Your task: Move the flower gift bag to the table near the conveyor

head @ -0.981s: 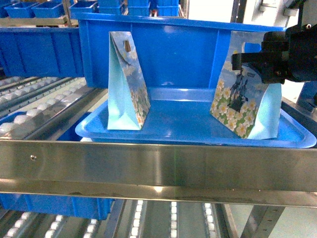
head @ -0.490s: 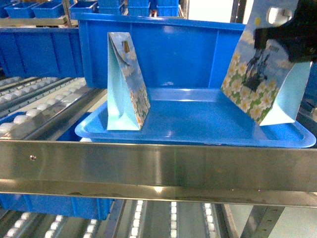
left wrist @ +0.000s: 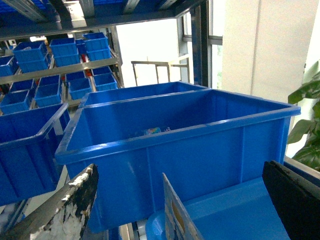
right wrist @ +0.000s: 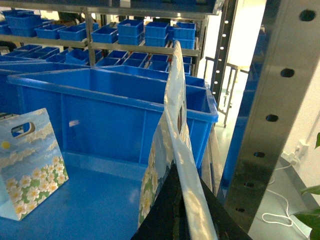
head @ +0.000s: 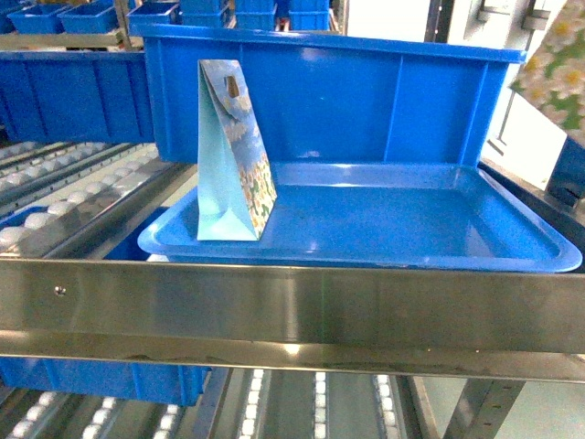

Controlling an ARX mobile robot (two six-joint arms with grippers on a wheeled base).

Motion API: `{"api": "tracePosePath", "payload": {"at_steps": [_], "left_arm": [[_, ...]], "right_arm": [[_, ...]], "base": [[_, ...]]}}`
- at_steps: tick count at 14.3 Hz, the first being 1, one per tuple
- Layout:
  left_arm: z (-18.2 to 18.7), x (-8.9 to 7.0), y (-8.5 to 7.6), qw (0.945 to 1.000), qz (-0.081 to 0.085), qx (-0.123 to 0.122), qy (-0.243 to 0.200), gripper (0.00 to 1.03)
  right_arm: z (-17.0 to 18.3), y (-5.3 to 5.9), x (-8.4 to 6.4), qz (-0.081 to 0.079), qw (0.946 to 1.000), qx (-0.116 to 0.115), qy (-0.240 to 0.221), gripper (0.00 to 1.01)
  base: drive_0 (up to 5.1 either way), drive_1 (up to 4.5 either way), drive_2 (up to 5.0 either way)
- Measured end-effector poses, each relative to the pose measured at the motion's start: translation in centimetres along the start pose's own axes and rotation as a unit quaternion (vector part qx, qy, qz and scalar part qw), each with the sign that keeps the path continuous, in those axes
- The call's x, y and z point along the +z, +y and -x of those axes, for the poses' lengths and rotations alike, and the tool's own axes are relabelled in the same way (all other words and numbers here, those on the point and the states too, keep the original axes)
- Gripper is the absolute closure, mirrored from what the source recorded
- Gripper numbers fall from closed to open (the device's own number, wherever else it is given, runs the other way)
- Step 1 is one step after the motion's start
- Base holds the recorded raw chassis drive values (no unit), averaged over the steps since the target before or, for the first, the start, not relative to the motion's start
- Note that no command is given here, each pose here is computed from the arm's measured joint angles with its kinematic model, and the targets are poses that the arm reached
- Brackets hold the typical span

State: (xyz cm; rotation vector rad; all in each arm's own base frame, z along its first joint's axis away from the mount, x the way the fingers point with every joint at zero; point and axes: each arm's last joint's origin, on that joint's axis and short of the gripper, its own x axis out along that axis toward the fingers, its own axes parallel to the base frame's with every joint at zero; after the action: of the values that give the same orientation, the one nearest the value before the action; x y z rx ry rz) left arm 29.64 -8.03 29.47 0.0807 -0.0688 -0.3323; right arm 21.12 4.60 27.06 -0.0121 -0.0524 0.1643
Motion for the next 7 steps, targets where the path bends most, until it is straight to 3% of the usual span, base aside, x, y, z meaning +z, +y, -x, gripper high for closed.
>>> {"api": "tracePosePath", "payload": {"at_steps": [7], "left_arm": [[0.0, 0.0, 0.0, 1.0, 0.0, 0.0, 0.0, 0.05]], "right_arm": [[7.7, -1.7, -1.6, 0.001, 0.9996, -0.024, -0.012, 0.99]], "base": [[0.0, 0.0, 0.0]]}}
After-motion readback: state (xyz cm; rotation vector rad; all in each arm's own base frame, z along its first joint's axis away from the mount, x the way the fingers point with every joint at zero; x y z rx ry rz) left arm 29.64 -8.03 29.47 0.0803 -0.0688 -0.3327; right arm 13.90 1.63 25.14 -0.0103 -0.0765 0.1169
